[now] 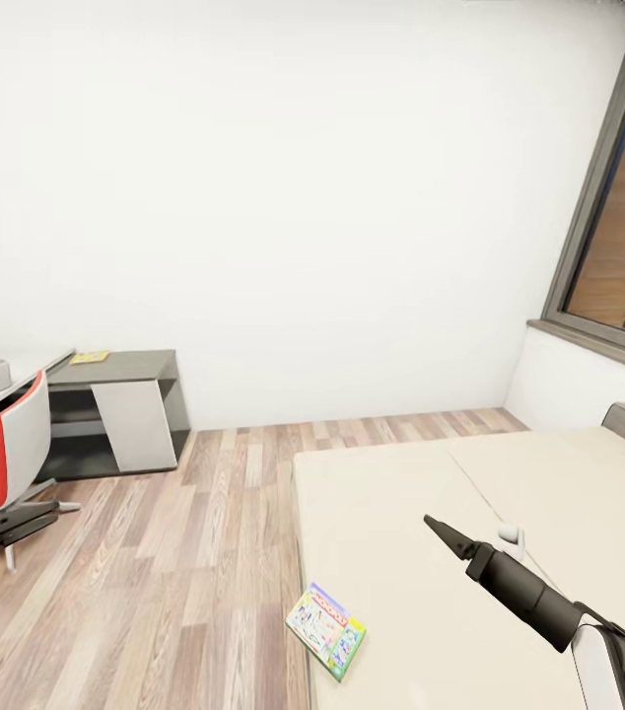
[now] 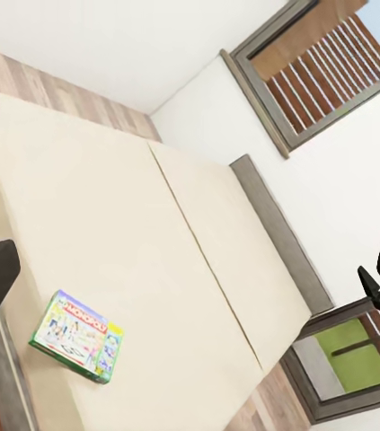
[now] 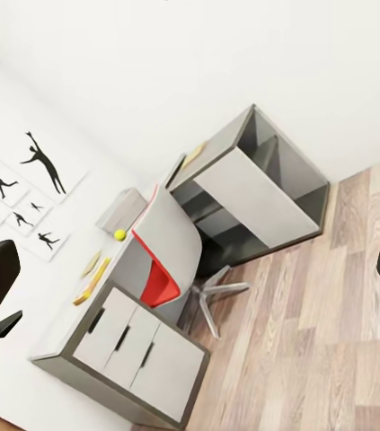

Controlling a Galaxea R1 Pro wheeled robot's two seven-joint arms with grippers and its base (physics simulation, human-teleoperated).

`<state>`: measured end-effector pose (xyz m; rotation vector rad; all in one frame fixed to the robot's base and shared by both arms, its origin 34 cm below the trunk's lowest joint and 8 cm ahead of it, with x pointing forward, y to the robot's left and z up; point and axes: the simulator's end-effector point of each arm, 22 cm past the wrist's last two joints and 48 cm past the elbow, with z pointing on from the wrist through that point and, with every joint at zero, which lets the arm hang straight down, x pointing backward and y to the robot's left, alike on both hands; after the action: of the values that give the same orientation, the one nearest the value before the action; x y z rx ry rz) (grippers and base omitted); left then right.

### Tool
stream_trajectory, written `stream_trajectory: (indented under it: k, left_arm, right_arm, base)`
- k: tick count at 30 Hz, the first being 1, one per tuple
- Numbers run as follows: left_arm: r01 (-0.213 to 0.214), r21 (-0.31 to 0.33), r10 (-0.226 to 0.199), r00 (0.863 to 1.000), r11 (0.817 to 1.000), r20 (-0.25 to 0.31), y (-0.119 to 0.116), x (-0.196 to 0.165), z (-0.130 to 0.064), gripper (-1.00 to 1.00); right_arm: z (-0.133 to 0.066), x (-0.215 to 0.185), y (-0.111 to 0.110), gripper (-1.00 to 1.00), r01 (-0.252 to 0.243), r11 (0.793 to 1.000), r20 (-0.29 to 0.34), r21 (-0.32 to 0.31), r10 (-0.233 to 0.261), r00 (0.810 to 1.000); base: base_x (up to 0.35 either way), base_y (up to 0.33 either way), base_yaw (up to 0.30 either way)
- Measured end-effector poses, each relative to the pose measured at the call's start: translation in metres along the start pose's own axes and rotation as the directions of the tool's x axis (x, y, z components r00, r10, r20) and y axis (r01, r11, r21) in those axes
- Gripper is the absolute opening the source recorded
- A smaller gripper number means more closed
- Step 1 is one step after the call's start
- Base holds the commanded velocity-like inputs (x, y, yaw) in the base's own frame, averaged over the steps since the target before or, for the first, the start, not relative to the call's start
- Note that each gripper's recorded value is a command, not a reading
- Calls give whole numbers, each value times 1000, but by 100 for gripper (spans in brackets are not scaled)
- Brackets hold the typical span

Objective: Put all the toys in the child's room - the three board games (two on the bed and one on the table), the two jigsaw puzzles on the table, and the tennis ball on the table - inside the toy box on the table in the child's room.

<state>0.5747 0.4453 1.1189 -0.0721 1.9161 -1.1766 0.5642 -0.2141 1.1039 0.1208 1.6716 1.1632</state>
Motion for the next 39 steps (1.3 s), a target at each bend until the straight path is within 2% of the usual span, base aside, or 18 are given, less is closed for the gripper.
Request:
stream_trajectory:
  k: [39]
  left_arm:
    - [-7,11,7,1000,1000,8,-6,-1,0,100]
  right_arm:
    - [-1,-4,5,100,9,1000,9,-6,-9,1000]
  base:
    - [0,0,0]
